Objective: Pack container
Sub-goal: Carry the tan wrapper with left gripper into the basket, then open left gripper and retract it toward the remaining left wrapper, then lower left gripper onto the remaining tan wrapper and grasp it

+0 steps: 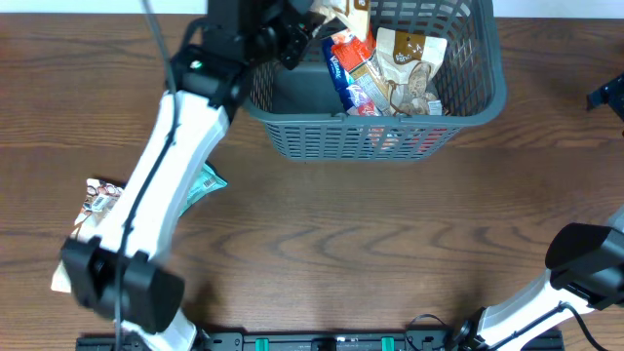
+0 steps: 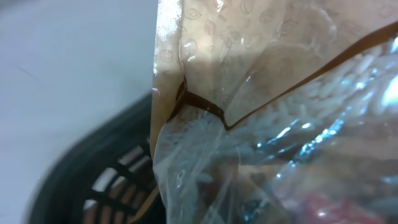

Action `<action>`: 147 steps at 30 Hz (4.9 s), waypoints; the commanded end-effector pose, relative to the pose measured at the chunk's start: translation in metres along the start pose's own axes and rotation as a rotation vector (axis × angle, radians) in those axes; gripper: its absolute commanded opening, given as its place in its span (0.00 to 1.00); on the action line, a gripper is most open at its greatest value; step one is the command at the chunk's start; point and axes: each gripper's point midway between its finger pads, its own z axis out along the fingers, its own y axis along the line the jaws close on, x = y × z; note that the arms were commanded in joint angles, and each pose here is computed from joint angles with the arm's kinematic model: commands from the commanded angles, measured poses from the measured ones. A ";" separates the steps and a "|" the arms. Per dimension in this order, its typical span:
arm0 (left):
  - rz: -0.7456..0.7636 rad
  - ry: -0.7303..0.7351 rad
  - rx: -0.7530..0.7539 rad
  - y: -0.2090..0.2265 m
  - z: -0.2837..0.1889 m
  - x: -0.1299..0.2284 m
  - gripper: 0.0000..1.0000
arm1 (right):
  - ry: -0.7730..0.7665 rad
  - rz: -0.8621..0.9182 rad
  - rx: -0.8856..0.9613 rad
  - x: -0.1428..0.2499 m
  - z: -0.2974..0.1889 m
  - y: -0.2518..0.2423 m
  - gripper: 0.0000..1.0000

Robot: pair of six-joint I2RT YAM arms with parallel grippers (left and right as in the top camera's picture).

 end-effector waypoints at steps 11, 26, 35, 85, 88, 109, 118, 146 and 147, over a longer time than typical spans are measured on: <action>-0.077 0.024 0.012 0.000 0.028 0.016 0.52 | 0.001 0.007 0.002 0.000 -0.001 -0.003 0.99; -0.058 0.001 -0.124 0.024 0.006 -0.005 0.71 | 0.001 0.007 0.002 0.000 -0.001 -0.003 0.99; 0.030 -0.043 -0.719 0.107 -0.134 -0.068 0.88 | 0.001 0.007 0.002 0.000 -0.001 -0.003 0.99; -0.555 1.325 -0.664 0.074 -0.314 0.373 0.99 | -0.004 0.007 -0.001 -0.001 -0.001 -0.002 0.99; -0.659 1.285 -0.591 0.069 -0.304 0.385 0.99 | -0.004 0.007 -0.001 -0.001 -0.001 -0.002 0.99; -0.918 1.028 -0.592 0.097 -0.302 0.406 0.99 | -0.004 0.007 -0.001 -0.001 -0.001 -0.002 0.99; -0.903 1.192 -0.551 0.096 -0.297 0.452 0.99 | -0.004 0.007 -0.001 -0.001 -0.001 -0.002 0.99; -0.799 1.189 -0.326 0.093 -0.289 0.482 0.99 | -0.004 0.007 -0.001 -0.001 -0.001 -0.002 0.99; -0.801 1.187 -0.333 0.095 -0.290 0.483 0.99 | -0.004 0.007 -0.001 -0.001 -0.001 -0.002 0.99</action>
